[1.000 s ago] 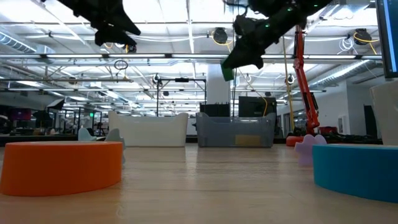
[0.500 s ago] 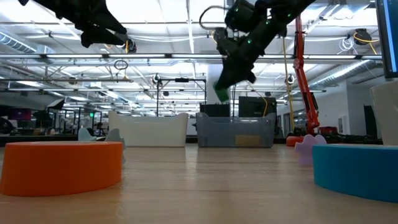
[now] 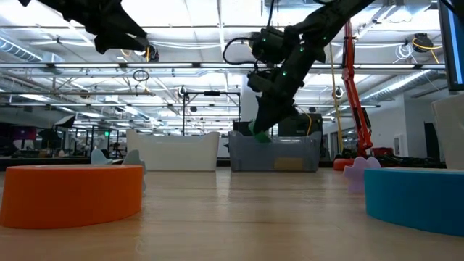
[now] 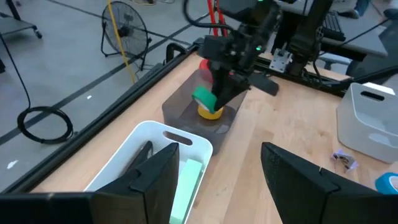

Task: Pick and place Stapler, Stapler remover, tape
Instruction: Put the green tape into the black bin

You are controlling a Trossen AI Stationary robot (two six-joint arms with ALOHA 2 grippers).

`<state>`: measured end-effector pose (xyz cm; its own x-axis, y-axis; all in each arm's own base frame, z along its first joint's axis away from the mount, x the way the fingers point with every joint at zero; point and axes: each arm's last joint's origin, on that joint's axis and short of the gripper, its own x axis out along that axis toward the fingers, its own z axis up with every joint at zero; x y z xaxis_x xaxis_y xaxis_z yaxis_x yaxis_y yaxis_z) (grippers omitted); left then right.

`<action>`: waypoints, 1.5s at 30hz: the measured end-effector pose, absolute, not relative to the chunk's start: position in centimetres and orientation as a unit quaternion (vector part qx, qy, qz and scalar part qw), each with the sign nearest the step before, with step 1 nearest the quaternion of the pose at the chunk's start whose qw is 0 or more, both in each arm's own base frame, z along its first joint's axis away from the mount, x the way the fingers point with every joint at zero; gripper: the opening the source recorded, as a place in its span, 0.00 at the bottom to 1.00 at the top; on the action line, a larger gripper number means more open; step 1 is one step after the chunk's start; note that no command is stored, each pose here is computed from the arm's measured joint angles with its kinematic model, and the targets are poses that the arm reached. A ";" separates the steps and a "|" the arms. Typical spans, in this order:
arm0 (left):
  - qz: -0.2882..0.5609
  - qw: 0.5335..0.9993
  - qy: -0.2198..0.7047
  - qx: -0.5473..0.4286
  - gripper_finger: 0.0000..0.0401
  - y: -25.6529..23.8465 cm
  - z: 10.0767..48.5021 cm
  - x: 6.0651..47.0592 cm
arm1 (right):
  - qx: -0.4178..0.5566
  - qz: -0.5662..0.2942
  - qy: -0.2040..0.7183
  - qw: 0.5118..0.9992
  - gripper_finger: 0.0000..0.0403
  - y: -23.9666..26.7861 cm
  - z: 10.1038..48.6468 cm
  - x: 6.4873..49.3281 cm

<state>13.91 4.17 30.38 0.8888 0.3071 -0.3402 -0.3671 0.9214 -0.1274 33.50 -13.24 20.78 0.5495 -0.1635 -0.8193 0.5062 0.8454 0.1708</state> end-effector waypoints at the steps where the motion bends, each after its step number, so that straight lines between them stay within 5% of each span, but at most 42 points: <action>1: 0.174 0.967 0.159 -0.093 0.57 4.1 30.4 13.9 | 0.199 -0.197 0.434 0.856 0.09 -13.4 20.6 33.5; 17: 0.174 0.971 0.125 -0.108 0.57 2.8 26.9 14.0 | 0.216 -0.196 0.440 0.850 0.08 -14.6 19.9 33.3; 45: 0.170 0.972 0.120 -0.105 0.57 2.6 27.0 13.4 | 0.232 -0.194 0.450 0.840 0.16 -14.7 17.9 34.0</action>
